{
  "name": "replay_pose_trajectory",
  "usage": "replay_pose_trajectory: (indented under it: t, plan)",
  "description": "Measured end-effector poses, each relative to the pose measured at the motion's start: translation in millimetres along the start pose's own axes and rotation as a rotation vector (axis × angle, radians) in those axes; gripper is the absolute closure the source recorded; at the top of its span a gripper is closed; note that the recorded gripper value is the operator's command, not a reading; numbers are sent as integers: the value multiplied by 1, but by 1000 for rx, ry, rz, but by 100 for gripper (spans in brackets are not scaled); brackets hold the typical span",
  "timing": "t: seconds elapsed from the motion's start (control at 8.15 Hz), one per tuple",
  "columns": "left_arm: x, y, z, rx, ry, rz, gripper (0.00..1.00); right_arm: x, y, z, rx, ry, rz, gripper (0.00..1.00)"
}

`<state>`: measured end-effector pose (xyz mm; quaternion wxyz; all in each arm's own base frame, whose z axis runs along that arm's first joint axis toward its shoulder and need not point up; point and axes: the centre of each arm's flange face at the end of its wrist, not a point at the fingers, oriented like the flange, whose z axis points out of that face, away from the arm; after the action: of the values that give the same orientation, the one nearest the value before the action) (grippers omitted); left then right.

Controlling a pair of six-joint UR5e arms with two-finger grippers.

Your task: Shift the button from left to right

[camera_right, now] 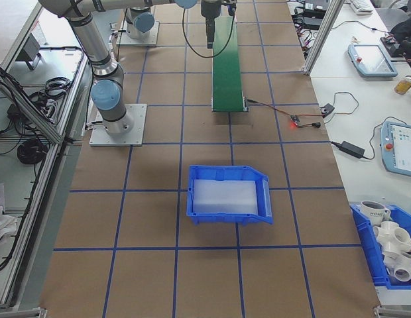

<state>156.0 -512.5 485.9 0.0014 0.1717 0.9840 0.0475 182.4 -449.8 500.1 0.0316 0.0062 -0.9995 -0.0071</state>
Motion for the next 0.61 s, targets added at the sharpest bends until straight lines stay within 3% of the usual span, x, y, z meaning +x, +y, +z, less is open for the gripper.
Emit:
replay_pose_trajectory:
  t: [0.25,0.61]
  plan:
    - [-75,43,22,-32,11,205,0,0,0,0,0,0,0,0]
    - [-189,85,65,22,-101,576,0,0,0,0,0,0,0,0]
